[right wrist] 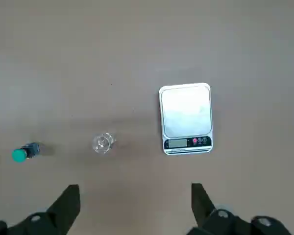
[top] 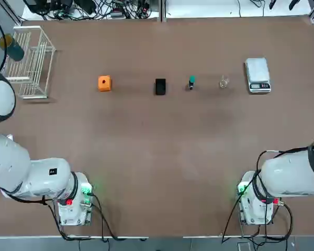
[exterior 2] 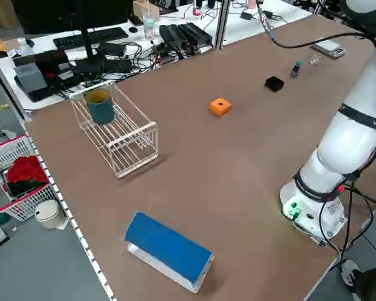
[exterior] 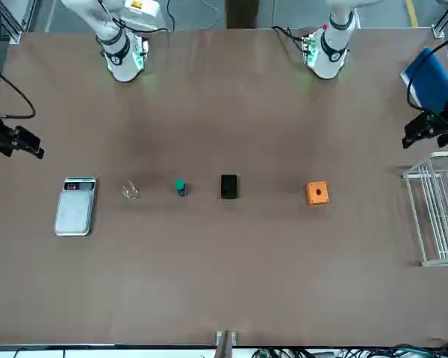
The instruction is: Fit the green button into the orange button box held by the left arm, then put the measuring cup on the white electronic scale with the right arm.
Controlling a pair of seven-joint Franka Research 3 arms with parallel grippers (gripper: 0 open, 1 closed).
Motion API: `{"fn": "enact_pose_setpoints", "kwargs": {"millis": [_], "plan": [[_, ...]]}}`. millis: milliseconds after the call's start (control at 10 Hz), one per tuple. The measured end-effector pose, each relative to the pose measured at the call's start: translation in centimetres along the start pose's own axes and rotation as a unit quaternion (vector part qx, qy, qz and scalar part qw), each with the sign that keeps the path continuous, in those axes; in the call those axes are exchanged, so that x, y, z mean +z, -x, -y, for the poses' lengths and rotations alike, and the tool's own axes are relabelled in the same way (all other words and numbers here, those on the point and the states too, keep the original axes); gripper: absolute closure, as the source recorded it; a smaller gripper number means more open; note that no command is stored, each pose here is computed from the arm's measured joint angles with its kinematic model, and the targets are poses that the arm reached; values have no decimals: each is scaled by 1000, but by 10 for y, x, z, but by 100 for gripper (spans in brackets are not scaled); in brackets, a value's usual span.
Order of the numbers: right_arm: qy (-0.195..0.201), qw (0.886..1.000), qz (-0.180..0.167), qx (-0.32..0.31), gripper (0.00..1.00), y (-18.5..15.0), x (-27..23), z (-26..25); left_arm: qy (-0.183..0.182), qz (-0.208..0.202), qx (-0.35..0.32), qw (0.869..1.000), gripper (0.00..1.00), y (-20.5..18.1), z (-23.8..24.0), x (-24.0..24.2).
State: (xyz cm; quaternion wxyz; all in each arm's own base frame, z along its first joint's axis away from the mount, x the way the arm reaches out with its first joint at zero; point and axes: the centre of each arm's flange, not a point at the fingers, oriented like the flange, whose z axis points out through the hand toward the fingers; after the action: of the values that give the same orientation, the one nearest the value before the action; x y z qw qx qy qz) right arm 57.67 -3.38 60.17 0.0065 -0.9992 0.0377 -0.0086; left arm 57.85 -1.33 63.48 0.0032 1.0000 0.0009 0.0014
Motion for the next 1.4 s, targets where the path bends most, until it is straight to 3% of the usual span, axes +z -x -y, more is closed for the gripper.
{"fn": "enact_pose_setpoints", "kwargs": {"millis": [400, 700, 1000, 1400], "plan": [[-3, 1000, -9, -18, 0, -5, 6, 37, 0, -5, 0, 1000, 0, -1, 1, 0], [-20, 1000, -4, -17, 0, -18, 55, 136, 2, -6, 2, 1000, 0, -15, 3, 18], [-37, 999, 2, -2, 0, -24, 134, 225, 8, 0, -5, 1000, 0, -41, 9, 70], [-10, 1000, -11, -17, 0, 11, 238, 313, 12, -6, -2, 1000, 0, -49, 3, 195]]}}
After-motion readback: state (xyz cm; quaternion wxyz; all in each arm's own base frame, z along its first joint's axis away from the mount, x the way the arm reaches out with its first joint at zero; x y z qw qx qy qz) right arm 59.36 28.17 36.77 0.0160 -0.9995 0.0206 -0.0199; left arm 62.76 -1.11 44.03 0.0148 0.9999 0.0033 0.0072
